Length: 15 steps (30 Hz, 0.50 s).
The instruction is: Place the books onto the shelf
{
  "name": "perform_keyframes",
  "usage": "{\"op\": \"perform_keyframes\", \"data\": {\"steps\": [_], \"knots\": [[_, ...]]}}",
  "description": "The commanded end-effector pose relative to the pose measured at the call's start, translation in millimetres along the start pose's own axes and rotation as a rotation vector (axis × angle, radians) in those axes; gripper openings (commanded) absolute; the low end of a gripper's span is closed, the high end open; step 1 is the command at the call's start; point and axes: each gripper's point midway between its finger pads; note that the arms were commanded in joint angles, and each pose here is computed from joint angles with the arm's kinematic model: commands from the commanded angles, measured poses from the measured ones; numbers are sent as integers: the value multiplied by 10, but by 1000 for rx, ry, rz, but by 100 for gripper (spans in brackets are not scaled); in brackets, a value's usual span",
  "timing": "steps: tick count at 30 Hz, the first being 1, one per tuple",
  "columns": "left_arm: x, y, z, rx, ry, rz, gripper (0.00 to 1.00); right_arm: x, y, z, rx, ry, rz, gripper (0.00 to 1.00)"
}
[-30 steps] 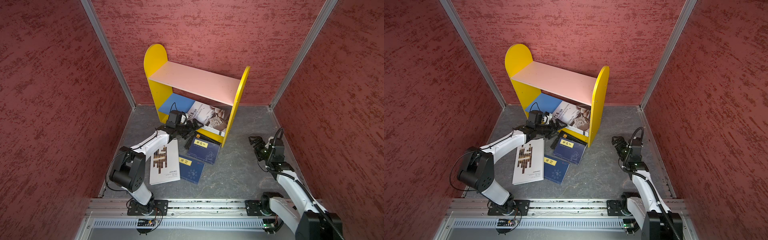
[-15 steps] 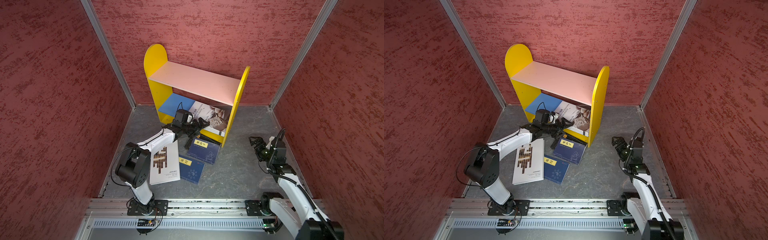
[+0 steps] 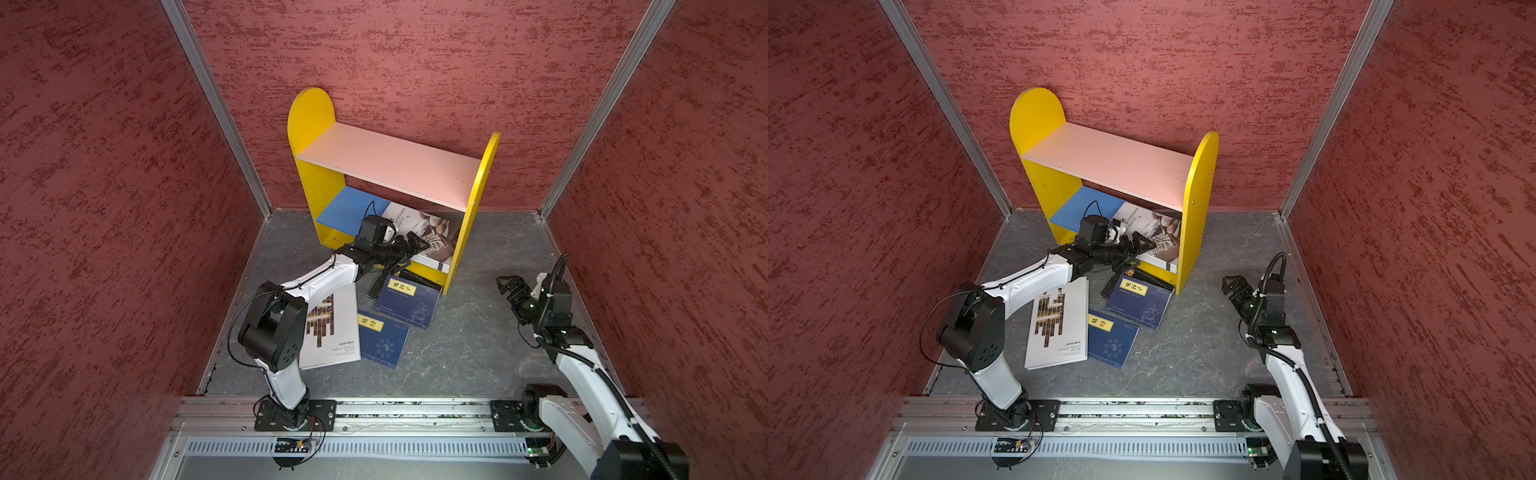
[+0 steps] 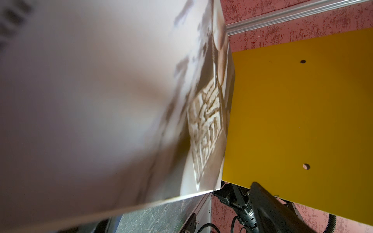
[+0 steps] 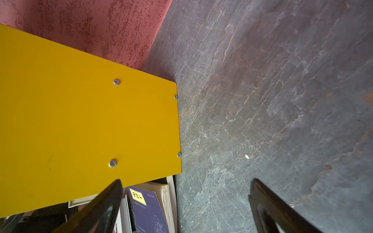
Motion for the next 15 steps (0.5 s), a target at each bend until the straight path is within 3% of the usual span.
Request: {"op": "perform_keyframes", "data": {"steps": [1, 15], "knots": [[-43, -78, 2, 37, -10, 4, 99, -43, 131, 95, -39, -10, 21, 99], [-109, -231, 153, 72, -43, -33, 99, -81, 125, 56, -29, 2, 20, 99]]}}
Point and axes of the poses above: each gripper's point midway between its finger pads, its own x axis out along the fingers, its own y axis along the line the jaws close on, z = x × y, and after that the axes turned 9 degrees about -x, right-handed
